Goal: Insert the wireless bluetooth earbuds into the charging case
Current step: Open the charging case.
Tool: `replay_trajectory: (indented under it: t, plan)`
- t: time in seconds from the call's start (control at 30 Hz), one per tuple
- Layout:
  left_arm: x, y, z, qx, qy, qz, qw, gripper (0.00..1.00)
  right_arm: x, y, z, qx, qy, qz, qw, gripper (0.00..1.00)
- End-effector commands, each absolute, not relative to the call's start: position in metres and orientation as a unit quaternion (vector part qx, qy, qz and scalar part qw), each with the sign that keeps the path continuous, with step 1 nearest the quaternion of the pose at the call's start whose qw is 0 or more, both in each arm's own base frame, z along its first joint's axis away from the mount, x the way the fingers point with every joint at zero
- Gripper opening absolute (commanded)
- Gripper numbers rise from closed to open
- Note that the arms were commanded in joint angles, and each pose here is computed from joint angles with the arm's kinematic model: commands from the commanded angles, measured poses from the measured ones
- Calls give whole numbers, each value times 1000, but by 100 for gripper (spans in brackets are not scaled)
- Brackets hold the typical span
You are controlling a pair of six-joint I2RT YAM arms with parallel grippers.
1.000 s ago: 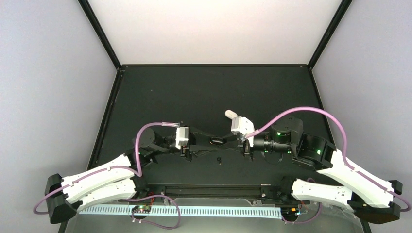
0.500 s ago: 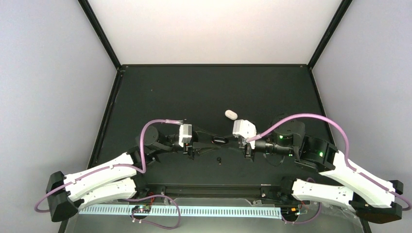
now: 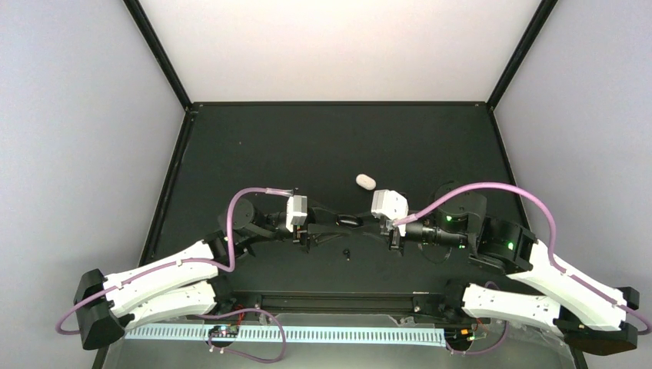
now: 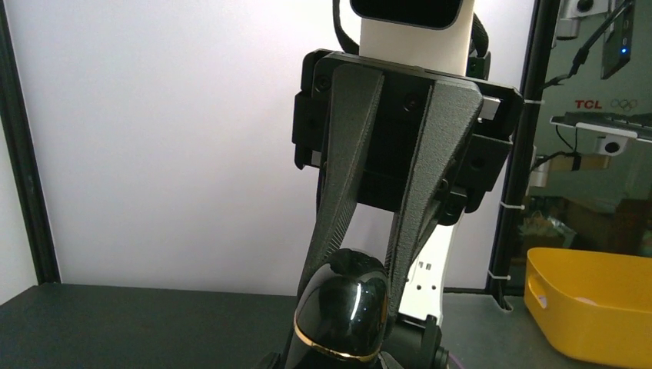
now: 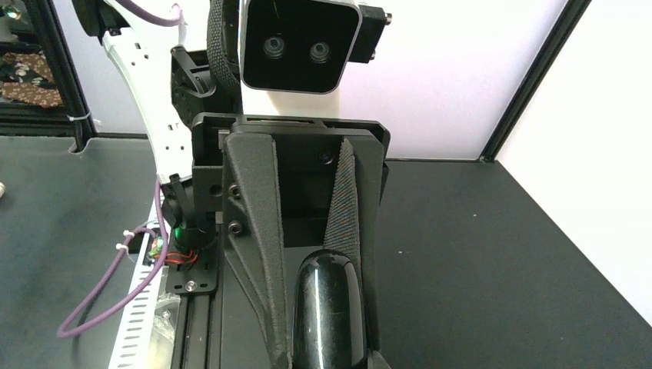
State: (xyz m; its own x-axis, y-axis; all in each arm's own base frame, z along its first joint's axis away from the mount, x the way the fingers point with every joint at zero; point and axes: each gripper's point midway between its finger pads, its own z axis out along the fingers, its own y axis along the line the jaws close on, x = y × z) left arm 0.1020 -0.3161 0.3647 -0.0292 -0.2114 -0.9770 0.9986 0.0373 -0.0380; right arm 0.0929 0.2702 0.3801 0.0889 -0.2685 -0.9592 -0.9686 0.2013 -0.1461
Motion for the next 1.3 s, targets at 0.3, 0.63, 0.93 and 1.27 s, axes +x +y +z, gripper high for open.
replay_trajectory:
  t: [0.3, 0.63, 0.93, 1.27]
  plan:
    - [95, -312, 385, 421, 439, -563, 559, 34, 92, 273, 384, -528, 571, 349, 522, 1]
    - [93, -310, 388, 420, 434, -563, 564, 37, 91, 276, 382, -533, 572, 352, 514, 1]
    - [91, -309, 387, 426, 430, -561, 565, 15, 91, 277, 380, -535, 573, 353, 511, 1]
    - [92, -309, 383, 434, 430, -547, 573, 2, 89, 276, 384, -528, 574, 364, 510, 29]
